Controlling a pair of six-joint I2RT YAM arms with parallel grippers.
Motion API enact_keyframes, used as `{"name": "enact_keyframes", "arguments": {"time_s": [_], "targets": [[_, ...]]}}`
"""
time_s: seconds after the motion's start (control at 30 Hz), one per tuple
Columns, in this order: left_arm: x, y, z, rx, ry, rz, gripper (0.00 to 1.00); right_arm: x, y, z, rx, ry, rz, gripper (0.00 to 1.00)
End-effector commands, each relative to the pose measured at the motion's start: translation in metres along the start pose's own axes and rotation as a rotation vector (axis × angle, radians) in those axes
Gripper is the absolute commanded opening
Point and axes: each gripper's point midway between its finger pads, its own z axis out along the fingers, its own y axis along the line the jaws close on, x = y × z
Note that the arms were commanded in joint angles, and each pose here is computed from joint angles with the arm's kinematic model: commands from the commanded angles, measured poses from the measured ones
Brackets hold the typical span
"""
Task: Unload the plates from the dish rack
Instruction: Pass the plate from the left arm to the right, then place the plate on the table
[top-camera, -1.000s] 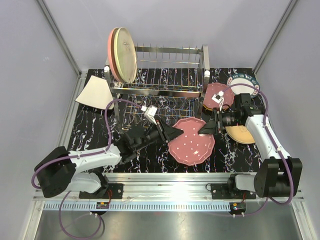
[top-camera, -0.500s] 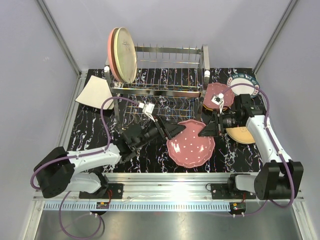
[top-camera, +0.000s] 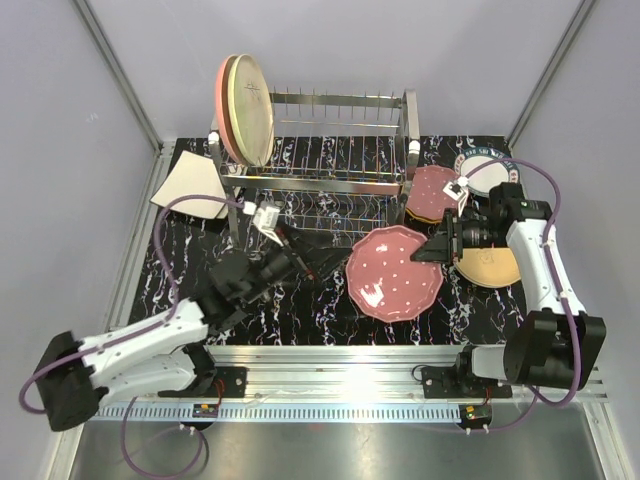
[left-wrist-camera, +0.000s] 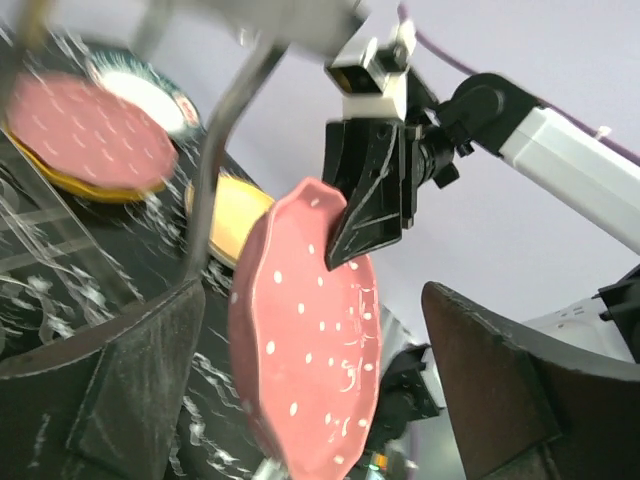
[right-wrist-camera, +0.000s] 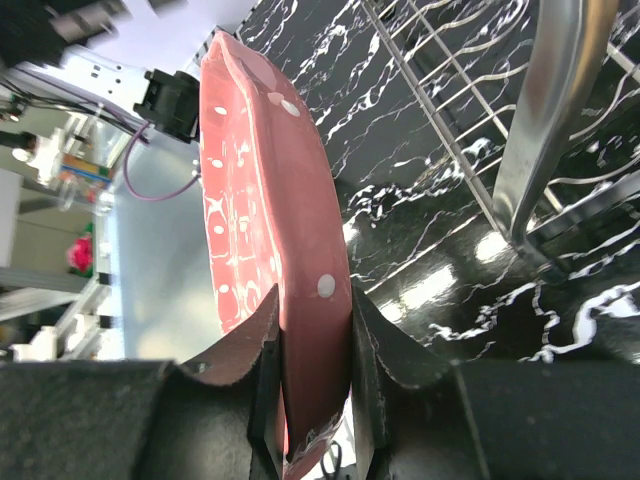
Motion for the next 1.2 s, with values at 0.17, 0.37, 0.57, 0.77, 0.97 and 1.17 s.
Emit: {"name": "enact_keyframes", "arguments": {"time_s": [0.17, 0.37, 0.57, 0.77, 0.97, 1.17], "targets": [[-0.069, 0.014, -0.071, -0.258, -0.049, 0.379, 0.99, -0.033, 0.062, -0.021, -0.056, -0.087, -0.097, 0.0], [-0.086, 0.039, -0.115, -0.443, -0.052, 0.493, 0.99, -0.06, 0.093, -0.037, -0.035, -0.11, -0.164, 0.0], [-0.098, 0.045, -0.139, -0.502, -0.09, 0.516, 0.99, -0.101, 0.113, -0.052, -0.017, -0.177, -0.186, 0.0], [-0.103, 0.048, -0.149, -0.536, -0.104, 0.525, 0.99, -0.144, 0.125, -0.071, -0.032, -0.275, -0.187, 0.0], [-0.106, 0.048, -0.155, -0.547, -0.113, 0.523, 0.99, -0.191, 0.143, -0.104, -0.016, -0.359, -0.202, 0.0], [-0.105, 0.049, -0.16, -0.547, -0.114, 0.522, 0.99, -0.227, 0.111, -0.143, 0.088, -0.459, -0.16, 0.0]]}}
